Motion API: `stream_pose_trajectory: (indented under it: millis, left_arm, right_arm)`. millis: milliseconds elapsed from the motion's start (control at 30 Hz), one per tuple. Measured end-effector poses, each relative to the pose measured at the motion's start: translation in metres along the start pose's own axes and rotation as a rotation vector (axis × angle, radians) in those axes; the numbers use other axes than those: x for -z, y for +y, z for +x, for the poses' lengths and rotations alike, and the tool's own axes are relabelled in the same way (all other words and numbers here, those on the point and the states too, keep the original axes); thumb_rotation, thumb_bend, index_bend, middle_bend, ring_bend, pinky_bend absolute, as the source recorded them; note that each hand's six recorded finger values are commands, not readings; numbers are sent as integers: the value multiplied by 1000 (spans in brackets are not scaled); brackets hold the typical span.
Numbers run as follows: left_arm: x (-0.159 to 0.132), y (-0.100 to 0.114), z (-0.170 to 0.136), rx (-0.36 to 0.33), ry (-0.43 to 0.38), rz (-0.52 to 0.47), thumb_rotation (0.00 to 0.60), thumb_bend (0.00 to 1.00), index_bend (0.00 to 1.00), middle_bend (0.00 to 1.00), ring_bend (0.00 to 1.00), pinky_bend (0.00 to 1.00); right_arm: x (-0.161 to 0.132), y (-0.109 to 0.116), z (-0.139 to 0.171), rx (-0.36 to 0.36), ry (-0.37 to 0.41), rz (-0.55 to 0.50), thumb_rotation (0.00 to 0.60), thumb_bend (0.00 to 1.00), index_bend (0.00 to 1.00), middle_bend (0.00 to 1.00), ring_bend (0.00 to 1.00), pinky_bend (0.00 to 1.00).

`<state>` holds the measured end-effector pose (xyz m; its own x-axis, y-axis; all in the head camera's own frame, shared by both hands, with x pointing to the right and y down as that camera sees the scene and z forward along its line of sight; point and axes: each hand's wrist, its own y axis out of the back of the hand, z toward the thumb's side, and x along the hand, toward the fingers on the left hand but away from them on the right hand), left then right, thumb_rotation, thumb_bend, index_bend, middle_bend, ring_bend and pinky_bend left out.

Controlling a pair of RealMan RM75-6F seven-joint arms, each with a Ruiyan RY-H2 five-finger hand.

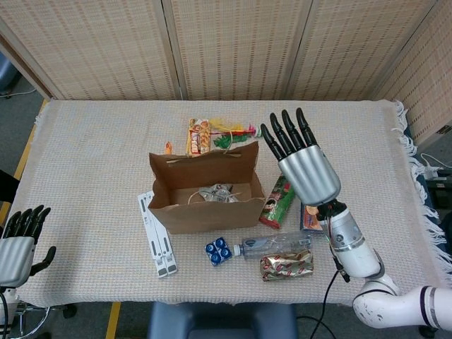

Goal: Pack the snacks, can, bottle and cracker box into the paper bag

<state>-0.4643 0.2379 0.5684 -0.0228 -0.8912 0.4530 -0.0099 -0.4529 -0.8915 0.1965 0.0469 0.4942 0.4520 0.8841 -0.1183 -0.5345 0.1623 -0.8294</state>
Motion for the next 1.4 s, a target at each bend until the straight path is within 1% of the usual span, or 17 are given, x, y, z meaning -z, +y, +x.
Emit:
stream_pose_trajectory:
  millis: [67,100,200,267,367,500,600,733,900,1067,1200,1400]
  left_arm:
    - [0,0,0,-1,0,1,600,380,14,0,0,0]
    - [0,0,0,-1,1,1,600,380,14,0,0,0]
    - [-1,0,0,-3,3,3,600,381,14,0,0,0]
    - [-1,0,0,-4,4,4,600,380,14,0,0,0]
    - [-1,0,0,-5,5,3,600,380,14,0,0,0]
    - [-1,0,0,-4,5,1,600,380,14,0,0,0]
    - [0,0,1,-3,3,-3,600,380,14,0,0,0]
    - [0,0,1,0,0,-9,600,381,16,0,0,0]
    - [1,0,1,4,-4,-15,600,379,17,0,0,0]
    - [1,0,1,6,-5,-20,600,379,19,0,0,0]
    - [1,0,2,8,-7,-22,600,380,19,0,0,0]
    - [1,0,2,9,-6,-22,600,379,19,0,0,0]
  right_arm:
    - [5,-16,16,-52,10,-33,600,60,0,34,0,107]
    - [7,-28,26,-91,20,-54,600,54,0,34,0,107]
    - [8,-58,48,-185,48,-96,600,8,0,33,0,108]
    - [5,-75,57,-237,67,-116,600,0,0,33,0,109]
    - [-10,-102,66,-340,103,-172,600,0,0,32,0,109]
    - [-35,-131,68,-454,123,-259,600,0,0,33,2,116]
    - [-57,-147,63,-515,127,-324,600,0,0,34,10,125]
    - [-84,-158,49,-551,134,-367,600,0,0,48,29,138]
    - [-113,-164,29,-577,146,-387,600,0,0,74,29,145]
    - [-129,-169,23,-622,158,-394,600,0,0,81,30,146]
    - [-139,-173,20,-661,178,-376,600,0,0,81,30,146]
    - [-144,-183,21,-707,189,-336,600,0,0,81,30,146]
